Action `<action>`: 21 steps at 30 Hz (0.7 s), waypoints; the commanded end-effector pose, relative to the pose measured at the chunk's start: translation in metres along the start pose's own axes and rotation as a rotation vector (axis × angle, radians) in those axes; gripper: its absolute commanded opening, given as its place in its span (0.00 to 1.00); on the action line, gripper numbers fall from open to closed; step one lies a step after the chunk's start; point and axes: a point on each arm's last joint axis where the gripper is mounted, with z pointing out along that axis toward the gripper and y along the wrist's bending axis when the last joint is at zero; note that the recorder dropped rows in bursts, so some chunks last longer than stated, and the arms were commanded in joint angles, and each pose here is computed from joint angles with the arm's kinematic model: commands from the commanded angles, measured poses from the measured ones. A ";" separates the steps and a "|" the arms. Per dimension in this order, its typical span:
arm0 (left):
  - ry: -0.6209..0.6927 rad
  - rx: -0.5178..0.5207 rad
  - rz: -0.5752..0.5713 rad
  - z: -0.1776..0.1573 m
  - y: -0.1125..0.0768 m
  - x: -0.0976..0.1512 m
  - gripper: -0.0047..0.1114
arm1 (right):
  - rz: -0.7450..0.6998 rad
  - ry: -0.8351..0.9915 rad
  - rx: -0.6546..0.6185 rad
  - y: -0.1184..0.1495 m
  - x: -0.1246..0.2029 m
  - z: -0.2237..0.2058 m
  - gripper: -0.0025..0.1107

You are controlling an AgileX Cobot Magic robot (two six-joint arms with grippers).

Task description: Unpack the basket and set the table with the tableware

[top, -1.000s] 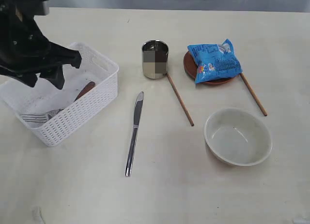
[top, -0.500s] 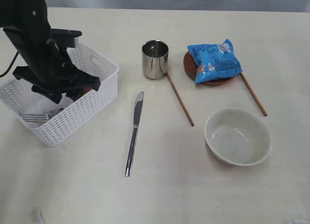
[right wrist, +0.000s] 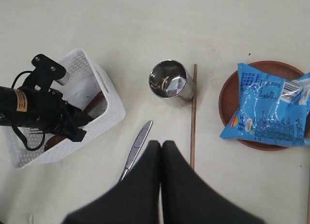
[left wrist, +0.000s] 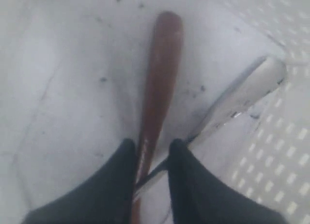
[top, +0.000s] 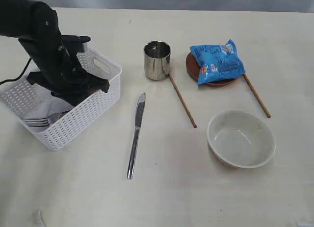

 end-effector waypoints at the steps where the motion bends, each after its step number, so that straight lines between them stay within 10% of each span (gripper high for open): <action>1: 0.022 -0.034 0.023 0.015 0.006 0.002 0.05 | -0.003 -0.006 -0.001 -0.001 0.000 -0.003 0.02; 21: -0.223 -0.061 0.108 -0.056 0.002 -0.014 0.04 | -0.013 -0.006 -0.001 -0.001 0.000 -0.003 0.02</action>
